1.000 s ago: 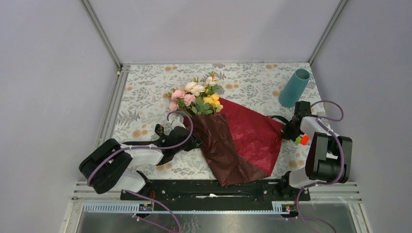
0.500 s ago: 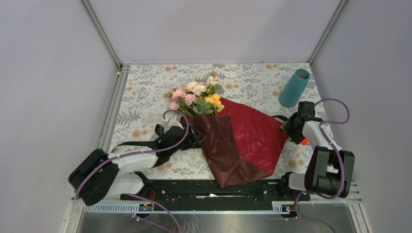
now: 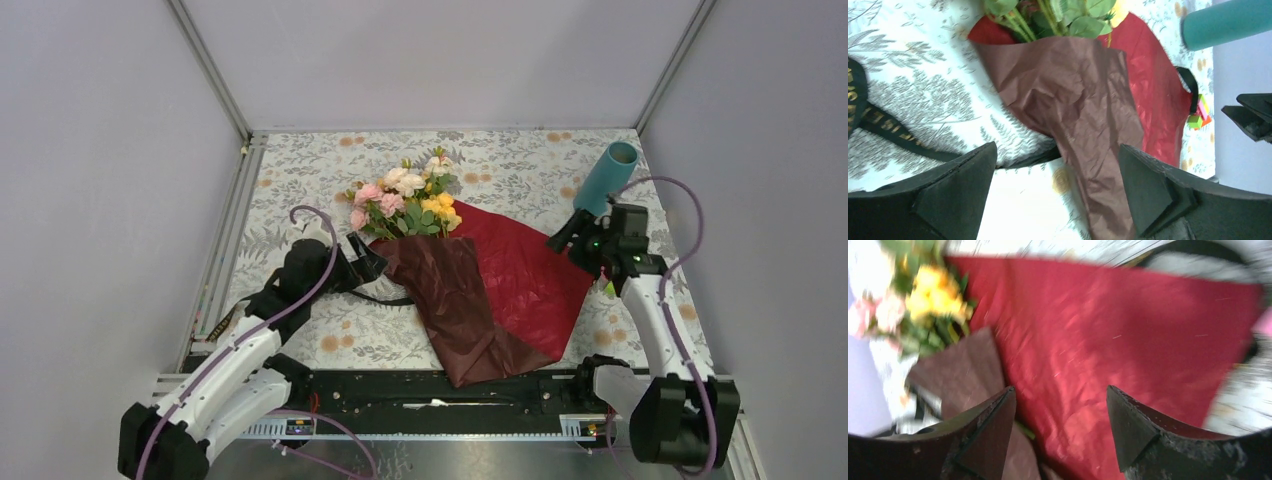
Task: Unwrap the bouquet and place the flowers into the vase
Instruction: Unfold the wrapping paper at the center of the board.
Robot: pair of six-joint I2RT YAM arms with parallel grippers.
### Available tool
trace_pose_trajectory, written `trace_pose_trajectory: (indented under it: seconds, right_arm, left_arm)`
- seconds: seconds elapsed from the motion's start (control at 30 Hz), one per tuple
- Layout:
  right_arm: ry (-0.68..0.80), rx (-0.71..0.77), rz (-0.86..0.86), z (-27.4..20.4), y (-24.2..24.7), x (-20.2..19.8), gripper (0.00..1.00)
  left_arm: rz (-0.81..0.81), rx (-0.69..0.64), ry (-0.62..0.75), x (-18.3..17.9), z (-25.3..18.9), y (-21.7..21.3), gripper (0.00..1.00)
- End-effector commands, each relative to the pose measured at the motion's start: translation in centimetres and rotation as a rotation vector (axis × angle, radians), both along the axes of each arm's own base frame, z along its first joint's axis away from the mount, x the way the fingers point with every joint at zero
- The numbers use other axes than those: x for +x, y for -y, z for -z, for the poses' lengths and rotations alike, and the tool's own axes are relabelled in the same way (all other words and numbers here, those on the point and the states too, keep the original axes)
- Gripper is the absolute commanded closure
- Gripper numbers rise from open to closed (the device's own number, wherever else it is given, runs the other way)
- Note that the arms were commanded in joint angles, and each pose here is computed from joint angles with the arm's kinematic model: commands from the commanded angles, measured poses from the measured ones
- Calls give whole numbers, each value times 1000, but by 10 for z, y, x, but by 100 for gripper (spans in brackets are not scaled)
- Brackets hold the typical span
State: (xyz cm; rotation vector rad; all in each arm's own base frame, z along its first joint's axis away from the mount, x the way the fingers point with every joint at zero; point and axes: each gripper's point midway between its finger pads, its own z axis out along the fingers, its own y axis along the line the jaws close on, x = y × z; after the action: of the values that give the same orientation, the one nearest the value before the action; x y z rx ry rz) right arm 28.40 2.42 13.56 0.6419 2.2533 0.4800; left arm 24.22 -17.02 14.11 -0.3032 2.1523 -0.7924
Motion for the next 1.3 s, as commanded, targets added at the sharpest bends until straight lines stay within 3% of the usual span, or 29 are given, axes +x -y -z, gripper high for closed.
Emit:
trace_pose_trajectory:
  seconds: [0.0, 0.23, 0.73, 0.83, 1.07, 1.27]
  right_arm:
    - [16, 132, -405, -2, -90, -7, 27]
    - [-82, 178, -637, 36, -170, -24, 32]
    - [-214, 153, -756, 87, -201, -42, 40]
    - [-215, 174, -787, 87, -209, -43, 52]
    - [-158, 164, -873, 57, -228, -53, 100]
    - [-17, 186, -996, -2, -271, -78, 100]
  left_arm:
    - [115, 15, -32, -18, -10, -12, 1]
    - [106, -22, -24, -21, -22, -23, 1]
    - [115, -20, -44, -23, -22, -26, 1]
    - [114, -13, -43, -23, -24, -27, 1]
    - [84, 47, -24, -26, -34, -40, 1]
    - [24, 137, 3, -27, -52, -59, 1]
